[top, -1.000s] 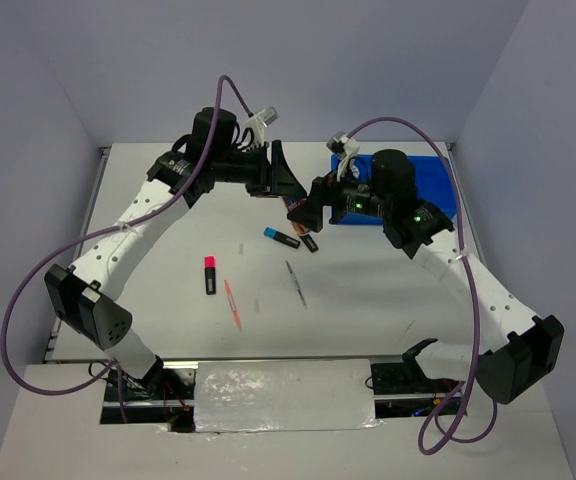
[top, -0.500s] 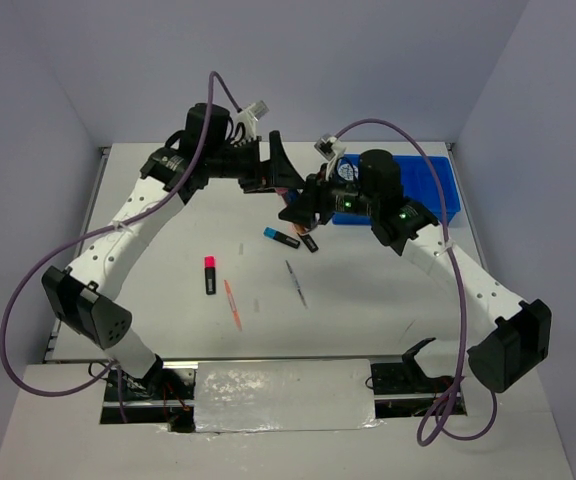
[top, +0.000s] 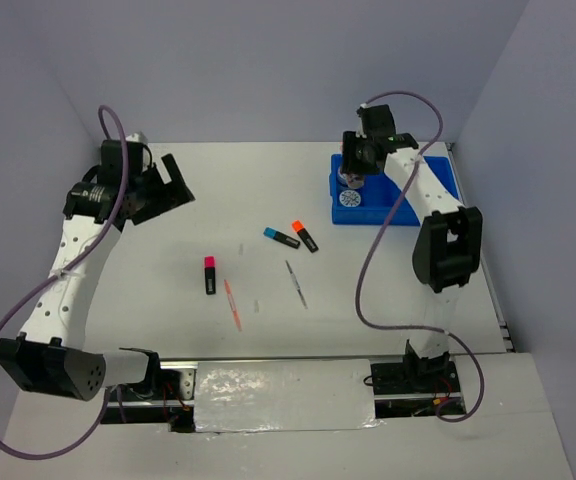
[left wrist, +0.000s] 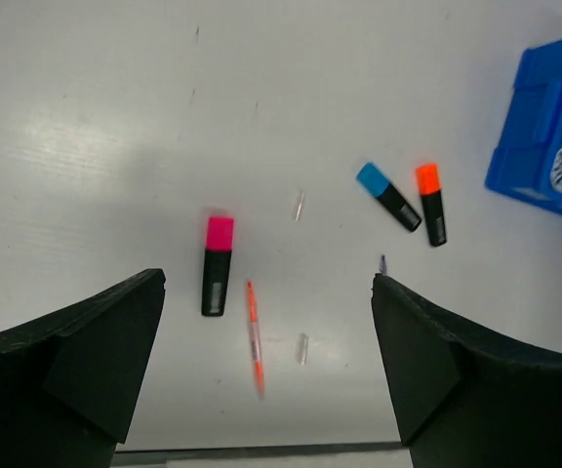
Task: Sort the stationery into containers
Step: Place the stationery in the storage box.
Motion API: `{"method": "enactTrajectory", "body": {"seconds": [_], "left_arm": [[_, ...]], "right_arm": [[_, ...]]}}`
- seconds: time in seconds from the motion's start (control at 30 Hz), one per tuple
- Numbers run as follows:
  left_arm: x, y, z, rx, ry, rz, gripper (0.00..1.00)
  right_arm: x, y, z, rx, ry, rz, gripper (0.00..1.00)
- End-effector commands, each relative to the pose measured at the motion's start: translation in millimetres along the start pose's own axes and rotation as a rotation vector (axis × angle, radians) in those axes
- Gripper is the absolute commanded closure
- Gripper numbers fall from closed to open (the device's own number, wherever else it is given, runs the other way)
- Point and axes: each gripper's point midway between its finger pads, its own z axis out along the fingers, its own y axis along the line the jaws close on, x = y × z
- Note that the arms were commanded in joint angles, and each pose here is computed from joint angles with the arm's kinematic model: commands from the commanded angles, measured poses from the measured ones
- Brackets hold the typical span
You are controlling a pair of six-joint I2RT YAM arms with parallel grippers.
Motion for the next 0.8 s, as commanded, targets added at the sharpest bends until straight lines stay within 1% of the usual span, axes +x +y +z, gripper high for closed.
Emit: {"method": "enactTrajectory", "body": {"seconds": [0.0, 0.1, 0.2, 0.33, 0.4, 0.47, 0.67, 0.7, 0.73, 0.77], "left_arm": [[18, 14, -2, -0.008, 0.007, 0.096, 0.01], [30, 16, -5, 0.019, 0.018, 0.129, 0.01], [38, 26, -5, -0.006, 0.036, 0.159, 0.01], [48, 35, -5, -0.024, 0.063, 0.197, 0.01], [52, 40, -4, -0.038, 0.068, 0.207, 0.01], [55, 40, -2, -0.035, 0.073, 0.213, 0.01], [60, 40, 6, -0.028, 0.108, 0.227, 0.01], [60, 40, 7, -0.028, 0.112, 0.229, 0.01], [61, 39, 6, -0.022, 0.114, 0.230, 0.01], [60, 39, 7, -0.021, 0.113, 0.236, 0.01]], "right_arm": [[-5, -73, -4, 0.283, 0.068, 0.010, 1.00], [-15, -92, 5, 0.340, 0.049, -0.006, 1.00], [-15, -112, 10, 0.382, 0.062, 0.002, 1.00], [-1, -127, 21, 0.348, 0.116, 0.030, 0.97], [2, -130, 23, 0.351, 0.121, 0.028, 0.95], [3, -127, 24, 0.329, 0.117, 0.031, 0.91], [10, -123, 38, 0.291, 0.143, 0.043, 0.87], [12, -123, 40, 0.291, 0.149, 0.046, 0.85], [14, -122, 42, 0.282, 0.153, 0.047, 0.79], [14, -119, 44, 0.260, 0.154, 0.044, 0.54]]}}
